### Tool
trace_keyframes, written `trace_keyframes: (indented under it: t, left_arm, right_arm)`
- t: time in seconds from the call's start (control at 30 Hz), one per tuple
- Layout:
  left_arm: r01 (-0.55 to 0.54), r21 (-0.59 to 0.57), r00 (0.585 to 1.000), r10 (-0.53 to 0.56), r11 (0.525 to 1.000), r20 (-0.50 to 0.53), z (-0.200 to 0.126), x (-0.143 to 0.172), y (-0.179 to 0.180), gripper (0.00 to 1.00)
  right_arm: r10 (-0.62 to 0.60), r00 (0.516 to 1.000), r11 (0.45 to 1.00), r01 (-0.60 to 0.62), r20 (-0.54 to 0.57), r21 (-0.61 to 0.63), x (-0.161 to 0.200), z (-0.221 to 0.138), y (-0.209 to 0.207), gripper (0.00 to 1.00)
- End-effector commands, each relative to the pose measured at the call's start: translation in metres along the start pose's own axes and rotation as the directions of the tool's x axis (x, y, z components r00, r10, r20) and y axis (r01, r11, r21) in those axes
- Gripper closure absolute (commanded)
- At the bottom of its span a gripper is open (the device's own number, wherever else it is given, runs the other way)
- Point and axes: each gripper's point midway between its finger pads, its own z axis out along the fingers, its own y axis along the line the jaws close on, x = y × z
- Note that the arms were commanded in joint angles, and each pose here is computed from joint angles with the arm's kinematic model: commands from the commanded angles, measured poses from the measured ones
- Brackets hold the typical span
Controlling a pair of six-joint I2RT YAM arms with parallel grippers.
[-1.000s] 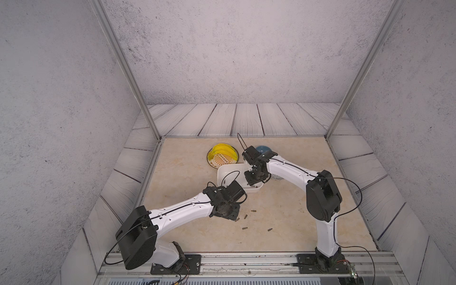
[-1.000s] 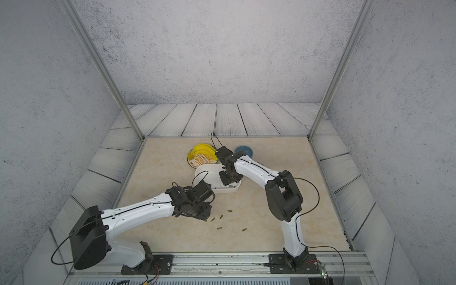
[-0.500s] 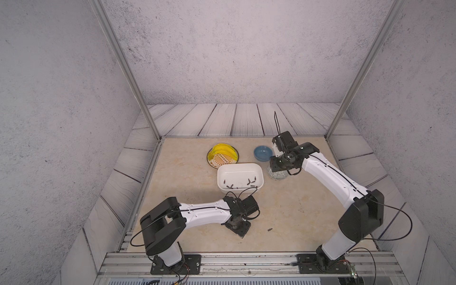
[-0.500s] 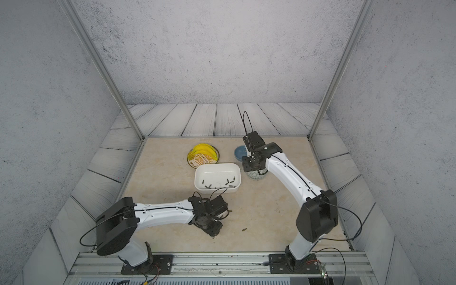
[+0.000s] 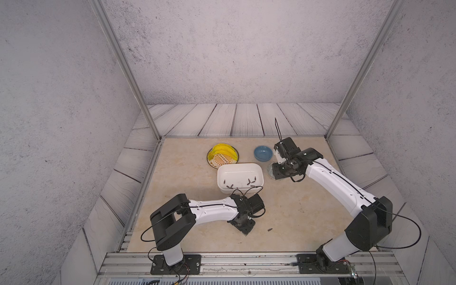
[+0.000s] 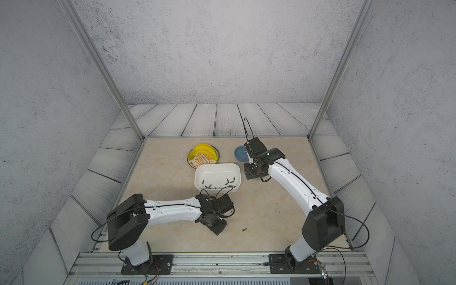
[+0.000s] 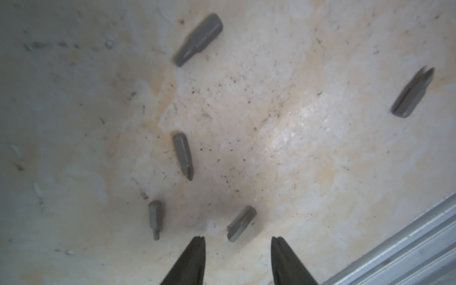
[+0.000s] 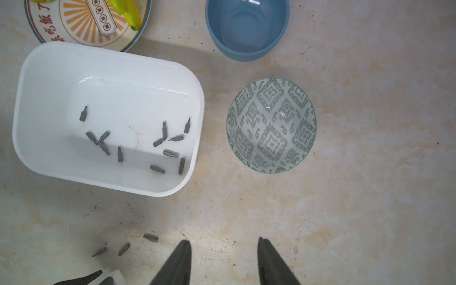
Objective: Put the bit on the desktop into the storage box
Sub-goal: Pick up the screwdriver bit from the center of the board.
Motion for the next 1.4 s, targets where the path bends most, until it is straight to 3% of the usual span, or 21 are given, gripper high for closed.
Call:
trace_keyframes:
  t: [0.0, 0.17, 0.6, 0.93, 1.37]
  left_arm:
    - [-0.030, -0.023, 0.999, 0.029, 0.999, -0.036, 0.002, 0.004, 0.002, 0.52]
    - [-0.041, -0.069, 0.998, 0.038, 0.997, -0.056, 0.002, 0.006, 0.010, 0.55]
    - [-0.053, -0.054, 0.996, 0.049, 0.997, -0.073, 0.009, 0.004, 0.002, 0.57]
    - [-0.061, -0.046, 0.995, 0.057, 0.997, -0.085, 0.018, 0.001, -0.004, 0.69]
    - [-0.063, -0.068, 0.991, 0.055, 0.996, -0.119, 0.029, 0.005, -0.008, 0.76]
  right_arm:
    - [0.010, 1.000, 1.000, -0.011, 0.026, 0.024, 0.000, -0.014, -0.007, 0.52]
    - [0.012, 0.999, 1.000, -0.013, 0.030, 0.022, 0.002, -0.017, -0.009, 0.52]
    - [0.023, 0.999, 0.999, -0.024, 0.037, 0.024, 0.006, -0.019, -0.013, 0.52]
    - [0.033, 0.999, 0.999, -0.033, 0.038, 0.016, 0.014, -0.021, -0.014, 0.52]
    - [0.065, 0.997, 0.998, -0.066, 0.038, 0.006, 0.030, -0.021, -0.017, 0.52]
